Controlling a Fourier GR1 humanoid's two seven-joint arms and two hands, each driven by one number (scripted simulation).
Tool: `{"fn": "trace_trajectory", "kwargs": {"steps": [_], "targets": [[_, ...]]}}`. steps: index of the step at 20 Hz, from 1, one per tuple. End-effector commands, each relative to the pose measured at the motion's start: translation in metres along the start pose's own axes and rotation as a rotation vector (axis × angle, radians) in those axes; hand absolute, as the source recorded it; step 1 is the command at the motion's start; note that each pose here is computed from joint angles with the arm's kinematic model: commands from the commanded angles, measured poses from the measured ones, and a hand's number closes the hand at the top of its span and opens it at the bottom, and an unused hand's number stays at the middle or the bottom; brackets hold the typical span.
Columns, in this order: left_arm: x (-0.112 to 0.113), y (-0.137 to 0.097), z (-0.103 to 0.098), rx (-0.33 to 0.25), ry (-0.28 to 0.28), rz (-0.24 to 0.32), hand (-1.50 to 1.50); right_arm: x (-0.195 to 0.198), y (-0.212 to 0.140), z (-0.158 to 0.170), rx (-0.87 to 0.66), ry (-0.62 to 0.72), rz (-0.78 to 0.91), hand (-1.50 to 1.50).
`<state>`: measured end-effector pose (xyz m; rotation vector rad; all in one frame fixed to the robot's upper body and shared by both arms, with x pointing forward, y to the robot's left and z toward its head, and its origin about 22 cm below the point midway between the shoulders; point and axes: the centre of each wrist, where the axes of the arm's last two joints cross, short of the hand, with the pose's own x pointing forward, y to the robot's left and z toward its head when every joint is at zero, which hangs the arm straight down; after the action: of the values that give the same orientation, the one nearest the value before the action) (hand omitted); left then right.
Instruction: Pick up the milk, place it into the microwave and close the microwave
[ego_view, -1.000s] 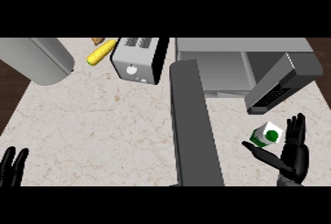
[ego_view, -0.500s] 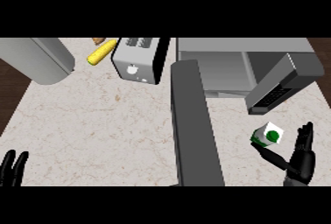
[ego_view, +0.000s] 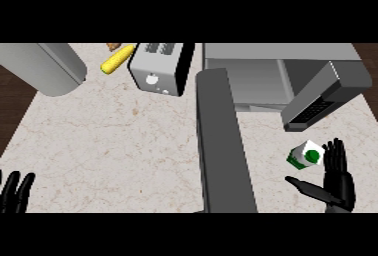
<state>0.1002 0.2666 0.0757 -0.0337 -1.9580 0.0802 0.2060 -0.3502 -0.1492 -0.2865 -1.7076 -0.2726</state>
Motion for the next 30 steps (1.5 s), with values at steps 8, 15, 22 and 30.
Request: {"fn": "trace_trajectory", "kwargs": {"steps": [8,15,22,30], "targets": [[-0.003,0.003,-0.003,0.009,0.023,0.001,-1.5,0.003,0.026,-0.015,-0.098,-0.23,0.122,1.5],[-0.007,0.004,0.012,-0.009,0.023,0.013,-1.5,0.017,0.059,-0.035,-0.061,-0.263,0.017,1.5],[-0.004,0.01,0.014,-0.012,0.023,0.035,-1.5,0.032,0.032,-0.06,0.309,-0.258,-0.113,1.5],[0.001,0.015,0.018,0.004,0.016,0.037,-1.5,0.063,0.069,-0.057,0.445,-0.28,-0.199,1.5]]}}
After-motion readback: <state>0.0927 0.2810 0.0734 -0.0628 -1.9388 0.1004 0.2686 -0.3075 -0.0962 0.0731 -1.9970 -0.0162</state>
